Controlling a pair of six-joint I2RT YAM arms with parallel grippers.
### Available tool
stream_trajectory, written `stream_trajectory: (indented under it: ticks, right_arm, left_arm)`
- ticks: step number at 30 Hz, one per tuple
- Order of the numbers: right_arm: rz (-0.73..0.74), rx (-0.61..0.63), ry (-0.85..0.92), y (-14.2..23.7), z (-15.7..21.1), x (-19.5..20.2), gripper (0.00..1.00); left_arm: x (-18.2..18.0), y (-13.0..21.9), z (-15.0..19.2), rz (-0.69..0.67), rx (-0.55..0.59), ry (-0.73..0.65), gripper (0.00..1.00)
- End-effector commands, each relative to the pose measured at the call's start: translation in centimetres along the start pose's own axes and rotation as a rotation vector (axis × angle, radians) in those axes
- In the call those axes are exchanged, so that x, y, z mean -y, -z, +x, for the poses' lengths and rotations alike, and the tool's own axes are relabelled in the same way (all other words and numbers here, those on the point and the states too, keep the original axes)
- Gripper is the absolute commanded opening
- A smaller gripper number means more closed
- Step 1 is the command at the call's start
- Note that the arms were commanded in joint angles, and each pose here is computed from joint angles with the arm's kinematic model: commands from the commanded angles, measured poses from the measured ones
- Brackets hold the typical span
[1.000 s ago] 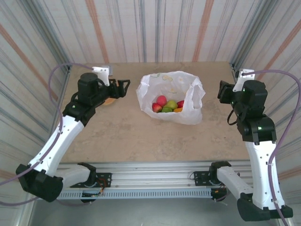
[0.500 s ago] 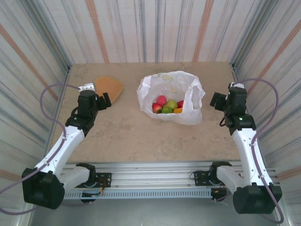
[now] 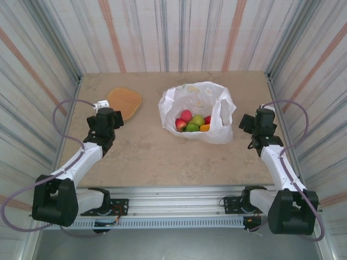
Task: Place the fruits into the plastic bag
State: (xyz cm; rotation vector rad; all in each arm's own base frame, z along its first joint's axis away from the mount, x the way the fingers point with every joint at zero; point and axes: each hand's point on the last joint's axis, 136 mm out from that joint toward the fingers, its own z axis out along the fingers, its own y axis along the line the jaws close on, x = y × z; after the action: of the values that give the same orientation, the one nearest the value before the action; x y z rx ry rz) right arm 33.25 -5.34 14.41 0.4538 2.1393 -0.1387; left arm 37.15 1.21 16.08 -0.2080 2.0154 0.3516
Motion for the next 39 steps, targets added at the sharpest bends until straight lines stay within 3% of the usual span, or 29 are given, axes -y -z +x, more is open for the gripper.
stream_trajectory:
  ticks: [1, 9, 22, 23, 25, 31, 37, 39]
  right_arm:
    - [-0.043, 0.108, -0.033, -0.9, -1.3, -0.7, 0.99]
    - [-0.114, 0.149, 0.011, -2.2, -0.1, -1.9, 0.99]
    - [-0.183, 0.182, 0.027, -4.7, 1.5, -3.2, 0.99]
    - [-0.176, 0.176, 0.027, -4.9, 1.5, -3.2, 0.99]
    - [-0.168, 0.175, 0.031, -5.1, 1.4, -3.1, 0.99]
    - [-0.171, 0.177, 0.056, -5.5, 1.1, -3.3, 0.99]
    - [-0.208, 0.276, 0.075, -7.0, 2.2, -3.6, 0.99]
    - [-0.2, 0.194, 0.088, -7.4, 2.6, -3.8, 0.99]
  left_arm:
    - [0.2, -0.8, -0.8, -0.002, 0.078, -0.042, 0.99]
    - [2.0, -2.5, 1.7, 0.086, 0.072, -0.117, 0.99]
    - [3.1, -4.1, 5.1, 0.29, 0.099, -0.047, 0.99]
    - [2.8, -4.3, 4.6, 0.276, 0.153, -0.039, 0.99]
    - [3.0, -4.2, 5.1, 0.299, 0.079, -0.036, 0.99]
    - [3.1, -4.4, 5.0, 0.295, 0.105, -0.04, 0.99]
    - [3.1, -4.4, 5.1, 0.299, 0.093, -0.039, 0.99]
    - [3.1, -4.3, 5.1, 0.299, 0.093, -0.039, 0.99]
